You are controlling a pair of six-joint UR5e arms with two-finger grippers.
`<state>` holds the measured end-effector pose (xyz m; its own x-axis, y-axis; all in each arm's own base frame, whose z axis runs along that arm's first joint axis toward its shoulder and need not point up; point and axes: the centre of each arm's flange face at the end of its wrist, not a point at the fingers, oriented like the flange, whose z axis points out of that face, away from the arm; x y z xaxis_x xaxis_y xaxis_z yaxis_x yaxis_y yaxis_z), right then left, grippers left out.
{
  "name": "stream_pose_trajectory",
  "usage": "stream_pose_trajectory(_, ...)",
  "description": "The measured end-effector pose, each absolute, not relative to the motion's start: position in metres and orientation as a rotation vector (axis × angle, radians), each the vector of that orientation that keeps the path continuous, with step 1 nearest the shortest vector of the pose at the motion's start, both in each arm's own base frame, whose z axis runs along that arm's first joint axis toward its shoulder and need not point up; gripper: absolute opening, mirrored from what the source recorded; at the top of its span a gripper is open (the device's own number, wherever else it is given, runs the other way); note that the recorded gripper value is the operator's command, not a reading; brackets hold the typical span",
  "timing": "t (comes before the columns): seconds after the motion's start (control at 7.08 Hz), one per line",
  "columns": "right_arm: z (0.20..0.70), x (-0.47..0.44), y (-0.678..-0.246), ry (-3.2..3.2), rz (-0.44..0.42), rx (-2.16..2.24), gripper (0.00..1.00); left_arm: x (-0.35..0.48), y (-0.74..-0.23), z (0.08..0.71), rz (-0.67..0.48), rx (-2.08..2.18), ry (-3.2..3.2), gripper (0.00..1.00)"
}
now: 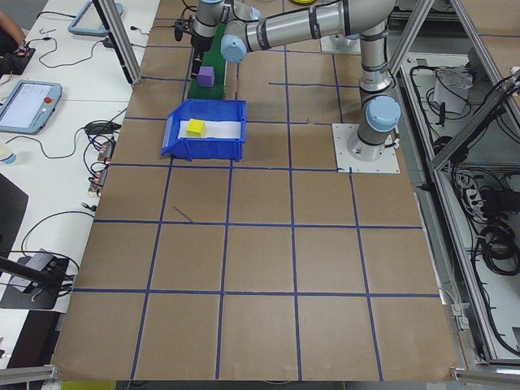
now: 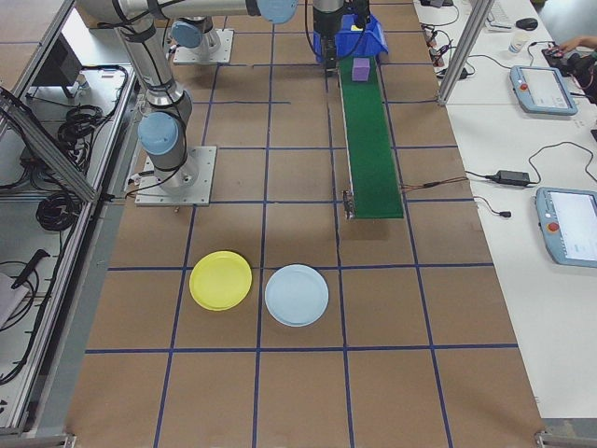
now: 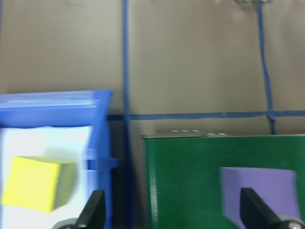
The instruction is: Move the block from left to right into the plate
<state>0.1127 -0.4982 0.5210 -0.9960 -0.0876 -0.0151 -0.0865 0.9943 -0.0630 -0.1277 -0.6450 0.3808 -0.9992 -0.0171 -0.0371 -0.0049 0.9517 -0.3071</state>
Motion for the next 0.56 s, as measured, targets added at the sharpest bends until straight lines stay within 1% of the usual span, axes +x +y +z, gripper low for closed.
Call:
stream_pose_trajectory(0.28, 0.521, 0.112, -0.498, 3.120, -0.097, -0.134, 1.00, -0.064, -0.653, 0.360, -0.376, 0.029, 3.052, 1.00)
stream_pose_trajectory(0.56, 0.521, 0.111, -0.498, 3.122, -0.097, -0.133, 1.00, -0.034, -0.664, 0.315, -0.274, 0.129, 3.052, 1.00)
